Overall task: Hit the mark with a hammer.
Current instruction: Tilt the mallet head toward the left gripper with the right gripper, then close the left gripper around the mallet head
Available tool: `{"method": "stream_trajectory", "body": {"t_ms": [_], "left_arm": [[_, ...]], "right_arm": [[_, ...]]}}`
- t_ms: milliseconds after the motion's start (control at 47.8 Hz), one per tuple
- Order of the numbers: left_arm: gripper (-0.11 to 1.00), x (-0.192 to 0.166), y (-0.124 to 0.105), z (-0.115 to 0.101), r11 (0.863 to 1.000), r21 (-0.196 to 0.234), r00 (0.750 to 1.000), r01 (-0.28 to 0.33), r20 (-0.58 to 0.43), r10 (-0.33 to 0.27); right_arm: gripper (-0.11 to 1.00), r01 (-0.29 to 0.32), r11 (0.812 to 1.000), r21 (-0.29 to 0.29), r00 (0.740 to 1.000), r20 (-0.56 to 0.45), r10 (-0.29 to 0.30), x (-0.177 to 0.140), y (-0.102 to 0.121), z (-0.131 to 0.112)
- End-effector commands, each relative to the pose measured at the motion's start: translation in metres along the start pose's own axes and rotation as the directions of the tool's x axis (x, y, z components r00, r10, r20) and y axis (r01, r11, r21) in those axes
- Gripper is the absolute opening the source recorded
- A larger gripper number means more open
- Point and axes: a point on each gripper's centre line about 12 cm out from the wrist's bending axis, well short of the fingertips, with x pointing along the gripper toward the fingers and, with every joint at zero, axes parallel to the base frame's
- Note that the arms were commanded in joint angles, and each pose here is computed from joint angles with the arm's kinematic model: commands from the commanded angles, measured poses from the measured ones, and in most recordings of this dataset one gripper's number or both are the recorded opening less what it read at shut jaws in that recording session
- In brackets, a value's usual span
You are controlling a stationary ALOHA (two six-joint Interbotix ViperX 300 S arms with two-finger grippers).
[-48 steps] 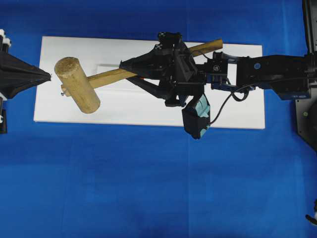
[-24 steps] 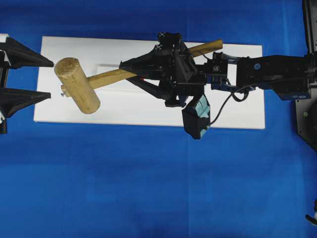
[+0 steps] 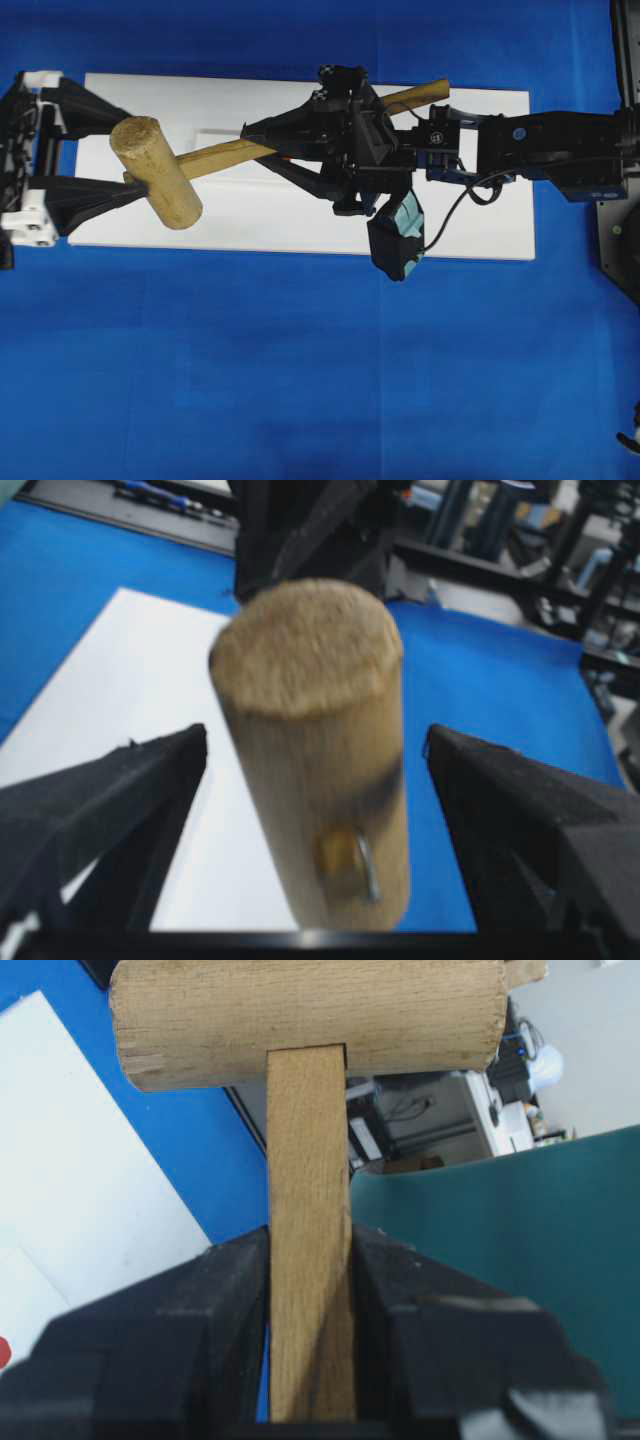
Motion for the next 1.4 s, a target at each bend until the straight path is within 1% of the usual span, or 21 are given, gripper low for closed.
{"method": "stream_trajectory", "body": {"t_ms": [0, 167, 356, 481, 586, 628, 670, 712, 816, 837, 900, 1026, 1214, 1340, 1382], "left_arm": [[0.94, 0.010, -0.002, 0.011, 1.000, -0.001, 0.999, 0.006, 0.041, -0.006], [0.94, 0.024, -0.002, 0.013, 1.000, 0.000, 0.998, 0.010, 0.059, -0.010], [0.94, 0.038, -0.001, 0.009, 1.000, -0.001, 1.000, 0.001, 0.030, -0.001], [0.94, 0.042, -0.001, 0.009, 1.000, 0.006, 1.000, 0.000, 0.025, 0.000], [0.93, 0.042, 0.003, 0.009, 1.000, 0.001, 1.000, -0.013, 0.025, 0.013], [0.90, 0.042, 0.003, 0.009, 1.000, 0.001, 1.000, -0.013, 0.022, 0.013], [0.84, 0.042, 0.003, 0.008, 1.000, 0.001, 1.000, -0.015, 0.015, 0.015], [0.75, 0.042, 0.003, 0.006, 1.000, 0.010, 1.000, -0.017, 0.004, 0.017], [0.46, 0.040, 0.003, 0.005, 0.999, 0.027, 1.000, -0.018, -0.007, 0.018], [0.43, 0.040, 0.003, 0.005, 0.999, 0.028, 1.000, -0.017, -0.005, 0.017], [0.43, 0.039, 0.003, 0.005, 0.999, 0.034, 1.000, -0.018, -0.008, 0.018], [0.43, 0.039, 0.003, 0.005, 0.999, 0.033, 1.000, -0.018, -0.010, 0.018], [0.43, 0.038, 0.003, 0.004, 0.999, 0.031, 1.000, -0.019, -0.014, 0.019], [0.43, 0.038, 0.003, 0.005, 0.999, 0.028, 1.000, -0.019, -0.016, 0.020], [0.43, 0.037, 0.003, 0.004, 0.999, 0.027, 1.000, -0.020, -0.017, 0.021]], "right_arm": [[0.09, 0.069, 0.998, 0.009, 0.996, 0.047, -0.070, -0.004, -0.025, 0.018], [0.09, 0.067, 0.998, 0.009, 0.997, 0.045, -0.067, -0.004, -0.025, 0.017], [0.09, 0.070, 0.998, 0.010, 0.996, 0.047, -0.070, -0.004, -0.026, 0.018], [0.09, 0.068, 0.998, 0.009, 0.997, 0.046, -0.068, -0.004, -0.025, 0.018], [0.09, 0.068, 0.998, 0.010, 0.997, 0.046, -0.068, -0.004, -0.025, 0.018], [0.09, 0.068, 0.998, 0.010, 0.997, 0.046, -0.068, -0.004, -0.025, 0.018], [0.09, 0.068, 0.998, 0.010, 0.997, 0.046, -0.068, -0.004, -0.025, 0.018], [0.09, 0.068, 0.998, 0.010, 0.997, 0.046, -0.068, -0.004, -0.025, 0.018], [0.09, 0.070, 0.997, 0.013, 0.996, 0.048, -0.071, -0.003, -0.026, 0.018], [0.09, 0.072, 0.997, 0.014, 0.996, 0.049, -0.072, -0.004, -0.027, 0.019], [0.09, 0.071, 0.997, 0.015, 0.996, 0.047, -0.071, -0.003, -0.026, 0.018], [0.09, 0.071, 0.997, 0.015, 0.996, 0.048, -0.071, -0.003, -0.027, 0.019], [0.10, 0.040, 0.999, 0.014, 0.999, 0.025, -0.040, -0.002, -0.026, 0.017], [0.10, 0.025, 0.999, 0.027, 1.000, 0.009, -0.025, -0.002, -0.026, 0.015], [0.13, 0.024, 0.999, 0.031, 1.000, 0.007, -0.025, -0.002, -0.026, 0.015]]}}
